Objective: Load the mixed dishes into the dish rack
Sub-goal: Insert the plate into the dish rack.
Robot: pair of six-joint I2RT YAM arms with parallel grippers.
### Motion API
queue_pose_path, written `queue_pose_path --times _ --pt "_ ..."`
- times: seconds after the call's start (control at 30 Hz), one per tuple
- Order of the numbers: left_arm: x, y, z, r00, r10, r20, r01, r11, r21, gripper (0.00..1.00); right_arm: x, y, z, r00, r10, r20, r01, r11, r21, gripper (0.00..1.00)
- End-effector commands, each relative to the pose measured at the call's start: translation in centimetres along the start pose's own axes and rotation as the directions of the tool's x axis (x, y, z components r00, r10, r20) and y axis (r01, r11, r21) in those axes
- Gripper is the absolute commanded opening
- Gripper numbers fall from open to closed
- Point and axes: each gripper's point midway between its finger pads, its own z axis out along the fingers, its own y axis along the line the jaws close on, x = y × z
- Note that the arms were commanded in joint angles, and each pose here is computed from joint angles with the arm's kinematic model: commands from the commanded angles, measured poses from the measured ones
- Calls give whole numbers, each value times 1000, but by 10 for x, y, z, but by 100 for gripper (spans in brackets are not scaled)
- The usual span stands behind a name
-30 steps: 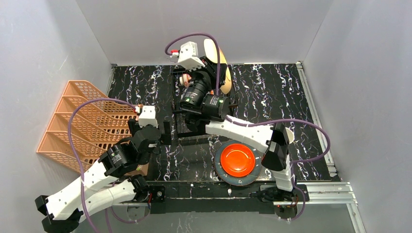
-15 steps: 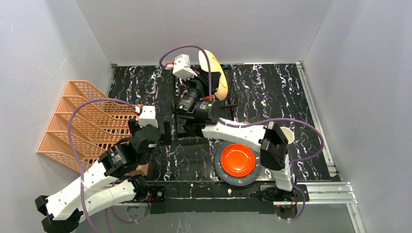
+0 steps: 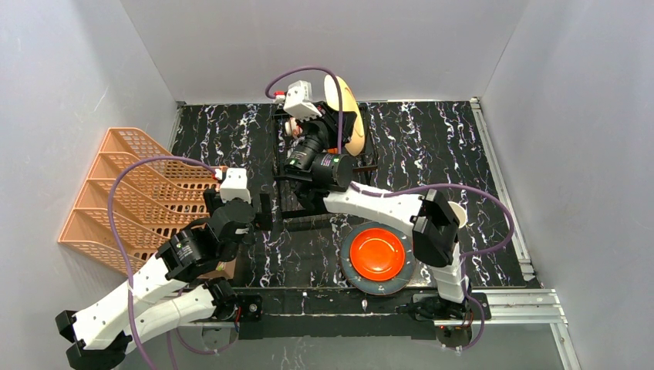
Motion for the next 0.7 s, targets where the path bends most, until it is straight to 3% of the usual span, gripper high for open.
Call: queue_pose_path --times 0.0,0.67 --pt "0 3 0 1000 6 9 -5 1000 -13 98 20 -8 -4 927 362 -94 -365 931 -14 1" --pt "0 3 0 1000 4 9 -4 1000 -11 98 36 11 -4 940 327 -99 -330 944 -10 1"
